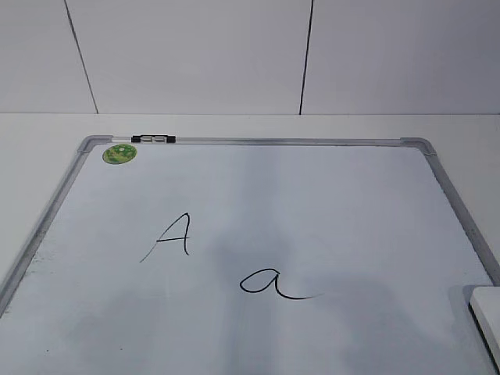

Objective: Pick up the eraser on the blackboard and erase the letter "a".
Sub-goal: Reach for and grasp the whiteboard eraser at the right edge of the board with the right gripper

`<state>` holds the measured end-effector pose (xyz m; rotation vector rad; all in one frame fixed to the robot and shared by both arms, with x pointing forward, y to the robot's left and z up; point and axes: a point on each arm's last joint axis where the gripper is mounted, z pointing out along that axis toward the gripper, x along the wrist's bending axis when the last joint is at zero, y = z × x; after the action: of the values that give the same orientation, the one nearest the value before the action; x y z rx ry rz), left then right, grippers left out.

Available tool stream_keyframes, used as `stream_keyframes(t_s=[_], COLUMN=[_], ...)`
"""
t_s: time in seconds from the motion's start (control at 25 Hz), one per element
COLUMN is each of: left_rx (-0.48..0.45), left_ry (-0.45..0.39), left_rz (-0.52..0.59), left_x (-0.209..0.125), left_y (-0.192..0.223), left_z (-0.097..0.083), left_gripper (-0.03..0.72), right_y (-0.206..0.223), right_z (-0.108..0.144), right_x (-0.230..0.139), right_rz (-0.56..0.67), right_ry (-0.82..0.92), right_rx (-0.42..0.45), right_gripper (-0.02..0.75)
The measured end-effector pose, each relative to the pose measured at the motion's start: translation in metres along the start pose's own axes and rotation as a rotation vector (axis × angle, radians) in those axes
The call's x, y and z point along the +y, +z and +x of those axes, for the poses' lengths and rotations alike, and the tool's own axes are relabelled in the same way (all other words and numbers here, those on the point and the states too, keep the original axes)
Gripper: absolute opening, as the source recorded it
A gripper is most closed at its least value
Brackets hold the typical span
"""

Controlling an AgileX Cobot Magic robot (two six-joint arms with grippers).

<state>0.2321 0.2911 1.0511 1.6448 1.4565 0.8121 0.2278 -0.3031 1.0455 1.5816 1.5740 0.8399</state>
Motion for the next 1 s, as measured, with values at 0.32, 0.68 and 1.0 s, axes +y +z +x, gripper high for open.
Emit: stream_keyframes(t_s=[0.32, 0.68, 1.0], left_rx=[0.000, 0.000, 0.000], left_ry=[0.000, 0.000, 0.000], left_rz=[0.000, 0.000, 0.000], left_x=[0.0000, 0.0000, 0.0000], left_y=[0.0000, 0.0000, 0.0000], left_z=[0.0000, 0.0000, 0.0000], left_gripper=[0.235, 0.235, 0.235], right_y=[0.0000, 0.0000, 0.0000], right_z=[0.0000, 0.0000, 0.0000], right_x=[0.0000, 0.0000, 0.0000], right_rz=[0.000, 0.000, 0.000], right_ry=[0.000, 0.000, 0.000], right_rx=[0.000, 0.000, 0.000], right_gripper=[0.592, 0.592, 0.592])
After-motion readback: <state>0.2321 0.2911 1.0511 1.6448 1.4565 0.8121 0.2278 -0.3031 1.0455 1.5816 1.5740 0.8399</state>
